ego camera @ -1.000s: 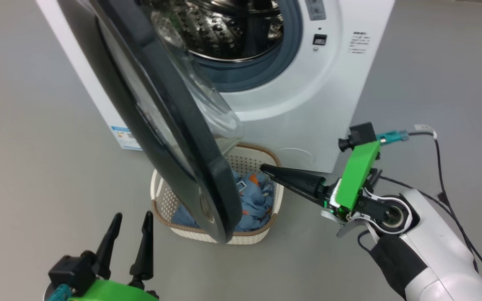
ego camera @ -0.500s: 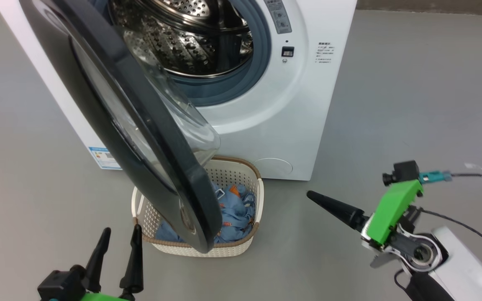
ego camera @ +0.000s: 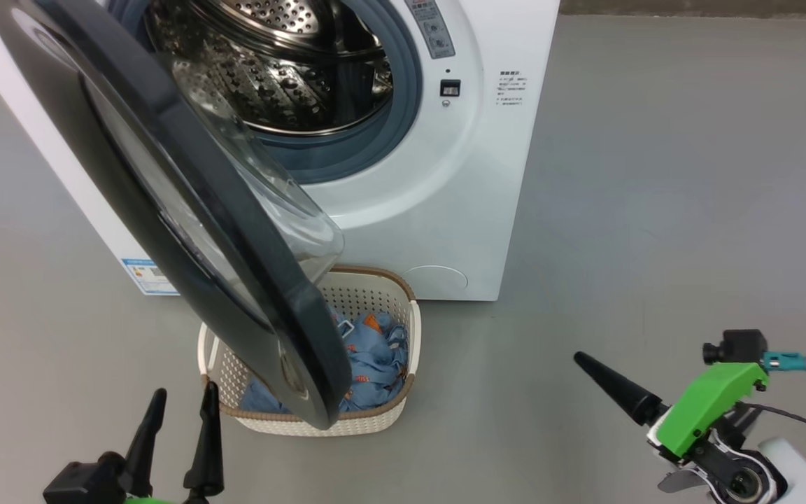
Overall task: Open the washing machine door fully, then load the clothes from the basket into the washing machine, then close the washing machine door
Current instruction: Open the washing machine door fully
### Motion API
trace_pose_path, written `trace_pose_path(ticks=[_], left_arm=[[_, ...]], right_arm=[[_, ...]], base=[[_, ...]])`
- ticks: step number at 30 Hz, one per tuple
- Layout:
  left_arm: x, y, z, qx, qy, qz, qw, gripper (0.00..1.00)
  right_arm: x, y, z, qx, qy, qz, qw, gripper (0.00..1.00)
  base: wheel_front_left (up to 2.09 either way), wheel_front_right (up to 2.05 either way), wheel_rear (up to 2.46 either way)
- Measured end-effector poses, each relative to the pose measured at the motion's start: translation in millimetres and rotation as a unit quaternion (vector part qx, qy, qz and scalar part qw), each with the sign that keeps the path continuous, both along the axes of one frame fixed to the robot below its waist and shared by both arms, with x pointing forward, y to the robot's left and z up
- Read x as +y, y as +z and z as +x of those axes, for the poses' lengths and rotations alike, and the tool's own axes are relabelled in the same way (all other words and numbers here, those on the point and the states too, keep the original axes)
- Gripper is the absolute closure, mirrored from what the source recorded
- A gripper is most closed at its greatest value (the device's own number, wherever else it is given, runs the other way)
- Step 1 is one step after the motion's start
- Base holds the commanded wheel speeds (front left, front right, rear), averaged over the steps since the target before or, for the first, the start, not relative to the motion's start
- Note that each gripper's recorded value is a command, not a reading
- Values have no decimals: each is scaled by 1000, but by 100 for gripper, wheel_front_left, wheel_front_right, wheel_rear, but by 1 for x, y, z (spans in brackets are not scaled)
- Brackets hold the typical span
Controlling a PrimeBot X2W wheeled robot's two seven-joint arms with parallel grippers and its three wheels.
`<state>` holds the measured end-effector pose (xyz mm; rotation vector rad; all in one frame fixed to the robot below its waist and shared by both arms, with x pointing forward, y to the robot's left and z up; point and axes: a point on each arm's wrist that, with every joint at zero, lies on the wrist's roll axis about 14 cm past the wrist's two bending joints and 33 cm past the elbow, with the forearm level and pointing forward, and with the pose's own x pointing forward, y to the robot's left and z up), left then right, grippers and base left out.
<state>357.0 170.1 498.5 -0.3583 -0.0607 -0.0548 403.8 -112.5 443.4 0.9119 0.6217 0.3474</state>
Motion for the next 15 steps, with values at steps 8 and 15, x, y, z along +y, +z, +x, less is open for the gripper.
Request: trace_pose_path(ticks=[8,15], left_arm=[[-1,0,3,0,-2,0,1000,0],[-2,1,3,-1,-3,0,1000,0]], right_arm=[[-33,-9,-7,-31,-51,-51,997,0],[-47,-20,-17,-67,-64,-116,989,0]], base=[[0,0,0],[0,0,0]])
